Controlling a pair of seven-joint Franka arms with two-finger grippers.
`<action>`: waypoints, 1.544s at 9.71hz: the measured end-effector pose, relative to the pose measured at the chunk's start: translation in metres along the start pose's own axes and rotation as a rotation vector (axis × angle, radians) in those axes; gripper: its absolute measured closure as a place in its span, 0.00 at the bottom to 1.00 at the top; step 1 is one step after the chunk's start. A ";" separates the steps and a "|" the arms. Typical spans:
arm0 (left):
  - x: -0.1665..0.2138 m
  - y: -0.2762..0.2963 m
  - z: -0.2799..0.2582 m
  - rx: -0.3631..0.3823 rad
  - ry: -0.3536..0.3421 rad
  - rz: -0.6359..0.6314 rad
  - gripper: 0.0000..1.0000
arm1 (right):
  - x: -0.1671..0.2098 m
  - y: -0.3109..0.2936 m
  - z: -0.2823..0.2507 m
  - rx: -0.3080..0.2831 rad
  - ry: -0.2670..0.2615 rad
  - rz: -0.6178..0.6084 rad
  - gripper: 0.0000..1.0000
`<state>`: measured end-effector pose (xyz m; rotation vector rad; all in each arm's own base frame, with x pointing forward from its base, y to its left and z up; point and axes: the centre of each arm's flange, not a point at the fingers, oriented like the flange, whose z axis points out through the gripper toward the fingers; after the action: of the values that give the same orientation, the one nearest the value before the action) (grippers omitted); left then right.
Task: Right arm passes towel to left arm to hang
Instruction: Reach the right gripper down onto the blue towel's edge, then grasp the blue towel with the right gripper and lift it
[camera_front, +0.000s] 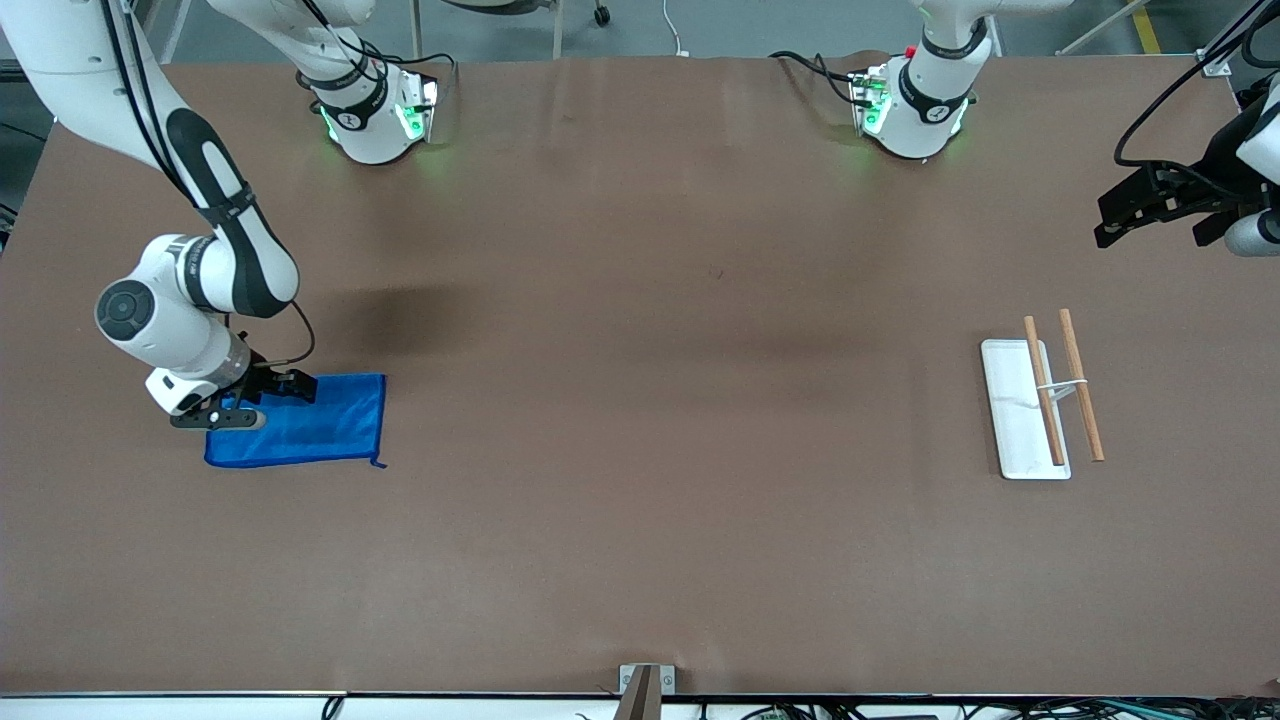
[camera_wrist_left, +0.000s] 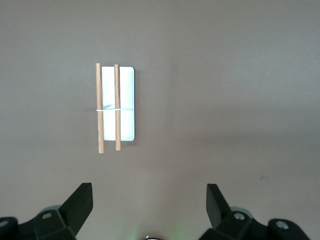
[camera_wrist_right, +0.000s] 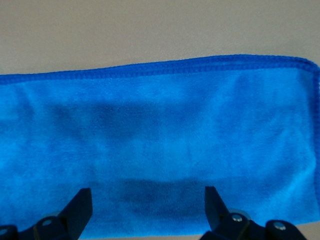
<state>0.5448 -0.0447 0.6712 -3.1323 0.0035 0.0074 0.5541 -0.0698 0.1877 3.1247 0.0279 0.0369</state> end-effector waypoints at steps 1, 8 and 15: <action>0.000 0.000 -0.001 0.000 0.002 0.001 0.00 | 0.000 0.000 0.009 -0.001 0.010 -0.001 0.02; 0.000 0.000 -0.004 -0.001 0.019 0.002 0.00 | 0.001 0.001 0.016 0.003 -0.033 0.020 0.86; 0.000 0.000 -0.001 -0.001 0.014 0.002 0.00 | 0.034 -0.031 -0.083 0.060 -0.207 -0.006 0.86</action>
<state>0.5451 -0.0448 0.6725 -3.1332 0.0072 -0.0153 0.5861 -0.0367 0.2714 3.1696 0.0366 -0.2929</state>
